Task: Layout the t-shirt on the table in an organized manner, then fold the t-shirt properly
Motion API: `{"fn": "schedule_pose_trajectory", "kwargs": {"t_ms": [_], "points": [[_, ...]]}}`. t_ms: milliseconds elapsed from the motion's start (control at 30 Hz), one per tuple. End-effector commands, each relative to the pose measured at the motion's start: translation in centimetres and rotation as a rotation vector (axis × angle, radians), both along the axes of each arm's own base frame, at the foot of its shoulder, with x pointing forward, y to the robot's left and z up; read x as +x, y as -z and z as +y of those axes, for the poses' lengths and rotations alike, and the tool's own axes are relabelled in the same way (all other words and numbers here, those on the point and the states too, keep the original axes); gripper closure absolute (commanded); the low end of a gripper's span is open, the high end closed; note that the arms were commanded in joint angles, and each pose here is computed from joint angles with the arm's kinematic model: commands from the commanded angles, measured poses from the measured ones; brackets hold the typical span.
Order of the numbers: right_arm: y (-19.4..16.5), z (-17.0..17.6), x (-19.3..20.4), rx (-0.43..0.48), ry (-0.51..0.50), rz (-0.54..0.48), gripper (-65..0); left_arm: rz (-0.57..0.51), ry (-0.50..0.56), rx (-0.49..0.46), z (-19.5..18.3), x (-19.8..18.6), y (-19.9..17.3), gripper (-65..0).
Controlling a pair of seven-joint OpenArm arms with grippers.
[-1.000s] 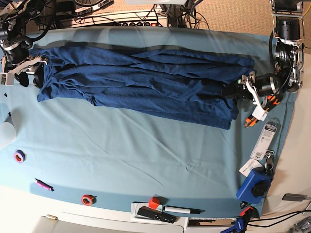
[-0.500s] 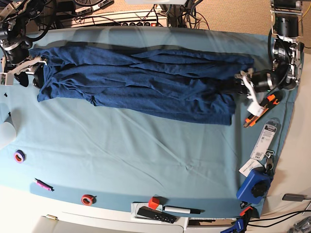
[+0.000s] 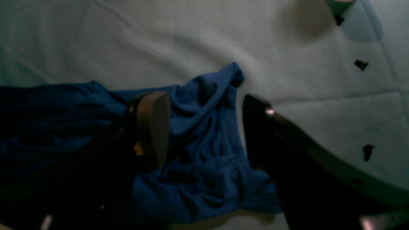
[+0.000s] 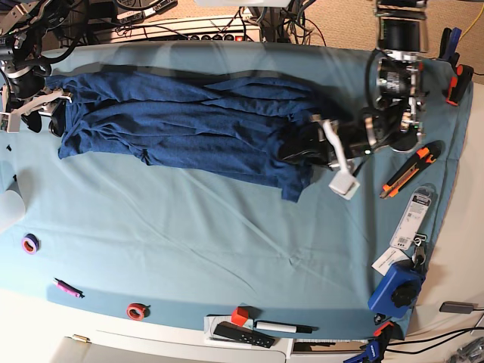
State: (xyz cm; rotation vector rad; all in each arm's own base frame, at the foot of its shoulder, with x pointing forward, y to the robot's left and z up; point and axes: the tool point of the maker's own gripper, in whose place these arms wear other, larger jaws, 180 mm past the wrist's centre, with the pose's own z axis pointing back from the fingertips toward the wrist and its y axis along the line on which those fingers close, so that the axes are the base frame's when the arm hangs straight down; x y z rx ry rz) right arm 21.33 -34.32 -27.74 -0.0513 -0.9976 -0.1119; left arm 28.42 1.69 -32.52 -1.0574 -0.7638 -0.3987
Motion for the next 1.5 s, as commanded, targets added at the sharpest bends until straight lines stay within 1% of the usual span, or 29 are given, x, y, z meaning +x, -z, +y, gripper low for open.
{"fn": "schedule_pose_trajectory", "kwargs": {"t_ms": [0, 133, 267, 400, 500, 600, 767, 1000, 1233, 1267, 1333, 1367, 1400, 1433, 1467], "points": [[-1.6, -0.2, 0.6, -0.026, -0.011, -0.056, -34.9, -0.058, -0.019, -0.052, -0.3, 1.0, -1.9, 0.0], [-1.6, -0.2, 0.7, -0.026, -0.011, -0.057, -34.9, -0.067, -0.022, -0.08, -1.8, 1.2, -2.3, 0.0], [-1.6, -0.2, 0.6, -0.026, -0.011, -0.056, -34.9, -0.064, 0.036, -0.087, -4.4, 0.2, -2.2, 0.0], [-1.6, -0.2, 0.6, -0.027, -0.011, -0.055, -34.9, -0.074, 0.101, -0.031, -7.4, -0.8, -1.2, 0.0], [-1.3, -0.6, 0.4, -0.049, 0.001, -0.033, -34.9, -0.089, 0.144, 0.011, -9.0, -1.2, -0.9, 0.0], [-1.1, -0.9, 0.3, -0.063, 0.009, -0.018, -34.9, -0.119, 0.158, 0.051, -9.9, -0.9, -0.8, 0.0], [-1.3, -1.0, 0.4, -0.059, 0.019, -0.032, -34.9, -0.128, 0.148, 0.113, -11.5, -0.7, -0.2, 0.0], [-1.4, -1.1, 0.4, -0.055, 0.029, -0.038, -34.9, -0.152, 0.195, 0.103, -14.6, -1.8, -0.9, 0.0], [-1.4, -1.1, 0.4, -0.055, 0.029, -0.039, -34.9, -0.206, 0.176, 0.138, -14.5, -1.1, -0.7, 0.0], [-1.4, -1.1, 0.4, -0.055, 0.029, -0.039, -34.9, -0.229, 0.191, 0.139, -14.6, -1.3, -0.8, -4.9], [-1.4, -1.1, 0.4, -0.055, 0.029, -0.039, -34.9, -0.25, 0.215, 0.118, -14.9, -1.6, -1.2, -25.0], [-1.4, -1.1, 0.4, -0.054, 0.029, -0.039, -34.9, -0.231, 0.196, 0.106, -14.9, -1.4, -1.3, -31.3], [-1.4, -1.1, 0.4, -0.055, 0.029, -0.039, -35.0, -0.197, 0.161, 0.094, -14.7, -1.0, -1.4, -33.5], [-1.4, -1.1, 0.4, -0.055, 0.029, -0.039, -34.9, -0.183, 0.151, 0.077, -14.8, -0.9, -1.6, -33.8], [-1.4, -1.1, 0.4, -0.055, 0.029, -0.039, -34.9, -0.188, 0.168, 0.048, -15.0, -1.1, -2.2, -33.8]]}}
